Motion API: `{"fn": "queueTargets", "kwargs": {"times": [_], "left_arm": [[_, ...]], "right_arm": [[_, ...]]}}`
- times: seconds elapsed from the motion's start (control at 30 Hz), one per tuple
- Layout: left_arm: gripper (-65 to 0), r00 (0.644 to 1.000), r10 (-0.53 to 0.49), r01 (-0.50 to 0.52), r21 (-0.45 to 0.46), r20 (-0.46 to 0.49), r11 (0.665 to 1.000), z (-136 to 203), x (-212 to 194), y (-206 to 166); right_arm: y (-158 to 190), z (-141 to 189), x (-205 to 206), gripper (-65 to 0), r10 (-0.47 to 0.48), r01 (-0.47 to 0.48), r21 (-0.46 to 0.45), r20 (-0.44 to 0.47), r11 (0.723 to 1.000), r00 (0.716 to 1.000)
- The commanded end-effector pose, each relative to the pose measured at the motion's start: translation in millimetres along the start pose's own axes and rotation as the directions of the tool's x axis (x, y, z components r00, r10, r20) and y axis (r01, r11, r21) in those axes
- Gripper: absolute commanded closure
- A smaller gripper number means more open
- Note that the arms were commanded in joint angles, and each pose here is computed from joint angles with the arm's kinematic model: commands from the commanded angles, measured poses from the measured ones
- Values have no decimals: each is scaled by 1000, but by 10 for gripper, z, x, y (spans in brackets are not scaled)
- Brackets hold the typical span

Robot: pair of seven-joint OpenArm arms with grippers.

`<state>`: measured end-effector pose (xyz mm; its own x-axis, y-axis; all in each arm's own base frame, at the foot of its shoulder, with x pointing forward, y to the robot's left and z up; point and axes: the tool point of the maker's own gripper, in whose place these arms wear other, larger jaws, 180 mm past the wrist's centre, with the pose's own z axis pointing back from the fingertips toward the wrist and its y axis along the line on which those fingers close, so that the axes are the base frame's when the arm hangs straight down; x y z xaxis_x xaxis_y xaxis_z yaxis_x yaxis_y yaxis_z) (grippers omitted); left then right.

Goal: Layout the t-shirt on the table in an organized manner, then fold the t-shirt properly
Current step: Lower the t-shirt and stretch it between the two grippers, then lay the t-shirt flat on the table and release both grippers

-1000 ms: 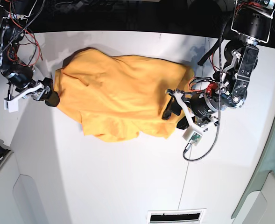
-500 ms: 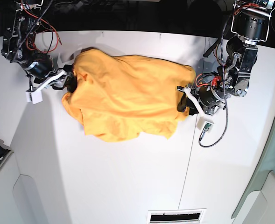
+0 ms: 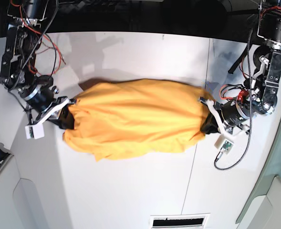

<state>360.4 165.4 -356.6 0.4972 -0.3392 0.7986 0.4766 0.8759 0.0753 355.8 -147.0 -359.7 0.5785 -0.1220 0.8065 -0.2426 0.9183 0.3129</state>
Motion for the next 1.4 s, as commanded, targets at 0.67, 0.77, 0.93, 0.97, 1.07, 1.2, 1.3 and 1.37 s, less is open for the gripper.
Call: {"fn": "queueTargets", "kwargs": {"times": [0.67,0.77,0.93,0.97,1.07,1.2,1.3,1.37], "left_arm": [[-329,996,-28,21,91,81,996,263,532,124],[-329,999,40,-43,81,31,996,113,282,121],[-329,998,61,-62,68,6,996,44,135,122],[-329,998,61,-61,69,4,996,45,129,125],[-329,998,65,-64,72,-6,995,43,85,144],[-329,995,97,-94,83,-30,992,-8,-80,204],[-329,988,145,-140,86,-52,986,-93,-257,200],[-329,983,176,-171,89,-45,981,-157,-333,202]], "right_arm": [[-484,-242,1206,-378,30,-17,-113,108,993,994],[-535,-286,768,-377,-37,39,-102,20,994,999],[-301,-193,105,-377,-137,139,17,-76,990,988],[-241,-158,-44,-377,-159,163,36,-99,986,982],[-14,-80,-498,-377,-214,229,82,-159,970,964],[238,-41,-952,-377,-288,310,91,-195,947,938],[325,-52,-1138,-377,-298,313,61,-177,948,938],[358,-98,-1159,-377,-286,296,45,-158,954,945]]}}
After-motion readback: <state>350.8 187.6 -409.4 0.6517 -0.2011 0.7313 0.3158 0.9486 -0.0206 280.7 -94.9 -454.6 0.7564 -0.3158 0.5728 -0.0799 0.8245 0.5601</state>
